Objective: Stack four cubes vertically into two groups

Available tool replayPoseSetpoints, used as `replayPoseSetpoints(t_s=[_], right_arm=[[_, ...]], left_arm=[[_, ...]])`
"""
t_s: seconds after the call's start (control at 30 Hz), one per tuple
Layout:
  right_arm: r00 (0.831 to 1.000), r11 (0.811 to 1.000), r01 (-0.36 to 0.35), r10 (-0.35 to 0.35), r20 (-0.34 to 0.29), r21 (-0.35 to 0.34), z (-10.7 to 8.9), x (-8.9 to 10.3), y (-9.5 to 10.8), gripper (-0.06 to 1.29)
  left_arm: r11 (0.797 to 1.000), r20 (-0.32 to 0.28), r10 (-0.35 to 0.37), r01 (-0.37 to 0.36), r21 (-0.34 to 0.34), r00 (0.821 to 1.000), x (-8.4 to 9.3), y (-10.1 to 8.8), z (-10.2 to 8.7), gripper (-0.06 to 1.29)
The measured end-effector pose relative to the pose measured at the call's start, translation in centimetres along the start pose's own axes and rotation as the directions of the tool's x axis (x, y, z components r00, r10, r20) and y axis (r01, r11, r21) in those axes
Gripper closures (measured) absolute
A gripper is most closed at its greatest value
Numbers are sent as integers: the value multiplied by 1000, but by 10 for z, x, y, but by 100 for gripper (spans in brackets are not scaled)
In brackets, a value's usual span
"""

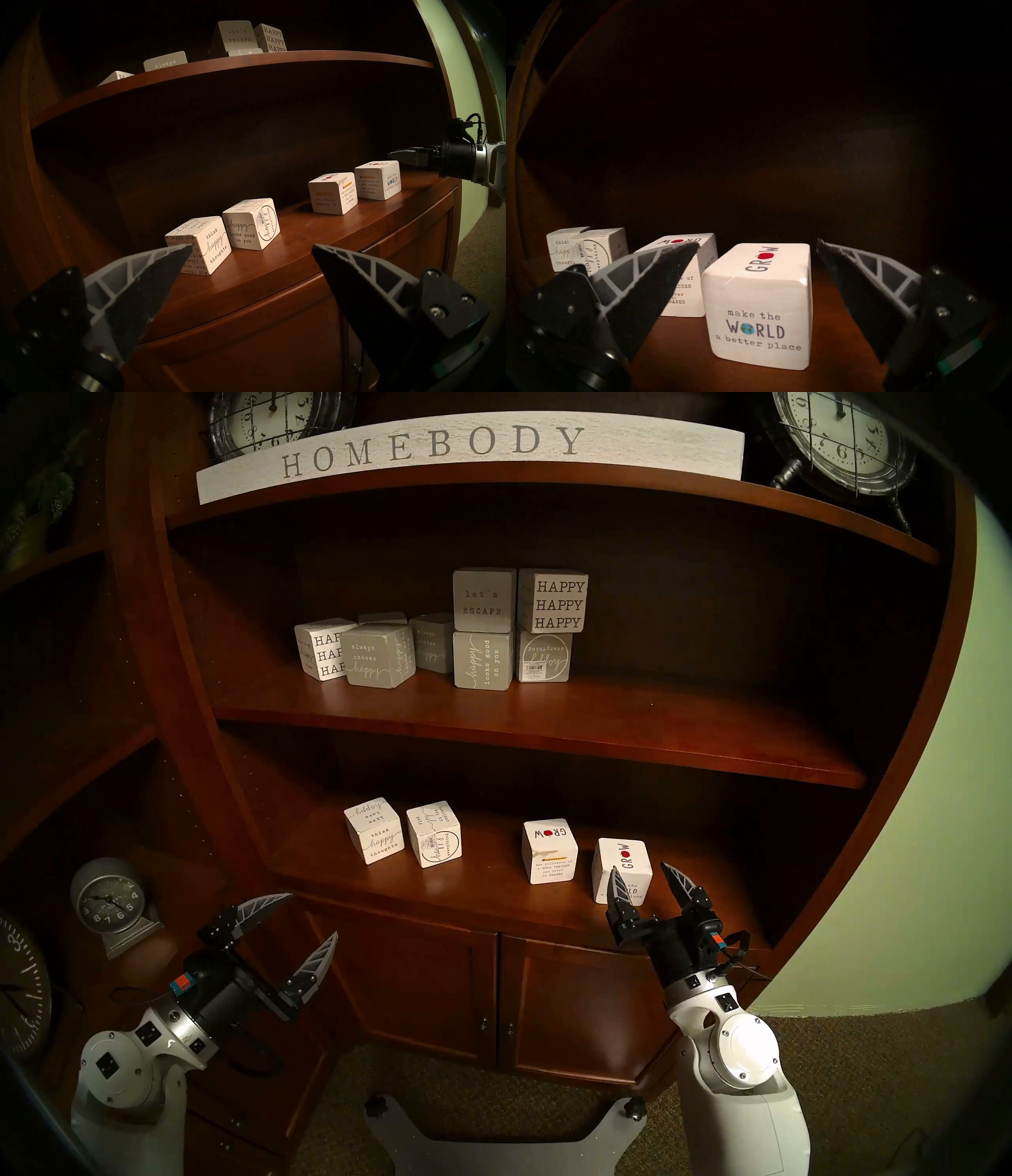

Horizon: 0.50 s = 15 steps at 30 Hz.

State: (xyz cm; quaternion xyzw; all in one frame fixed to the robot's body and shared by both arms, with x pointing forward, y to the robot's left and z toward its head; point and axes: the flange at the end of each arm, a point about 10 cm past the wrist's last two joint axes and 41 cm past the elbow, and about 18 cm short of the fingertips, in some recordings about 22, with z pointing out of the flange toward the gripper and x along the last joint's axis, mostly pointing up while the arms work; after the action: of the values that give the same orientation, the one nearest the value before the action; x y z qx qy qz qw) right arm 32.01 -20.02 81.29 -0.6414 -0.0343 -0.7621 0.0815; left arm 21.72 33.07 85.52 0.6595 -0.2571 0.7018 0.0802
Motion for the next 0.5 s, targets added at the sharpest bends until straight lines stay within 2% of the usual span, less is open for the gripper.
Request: replayPoseSetpoints(t_s=[0.27, 0.5], right_arm=[[1000, 997, 16, -14, 27, -75, 7, 5, -11, 1], [998, 985, 40, -31, 59, -165, 12, 3, -16, 1]], left_arm=[[1000, 0, 0, 0, 0, 1000, 0, 0, 0, 3], [1000, 0, 0, 0, 0, 1000, 0, 0, 0, 3]])
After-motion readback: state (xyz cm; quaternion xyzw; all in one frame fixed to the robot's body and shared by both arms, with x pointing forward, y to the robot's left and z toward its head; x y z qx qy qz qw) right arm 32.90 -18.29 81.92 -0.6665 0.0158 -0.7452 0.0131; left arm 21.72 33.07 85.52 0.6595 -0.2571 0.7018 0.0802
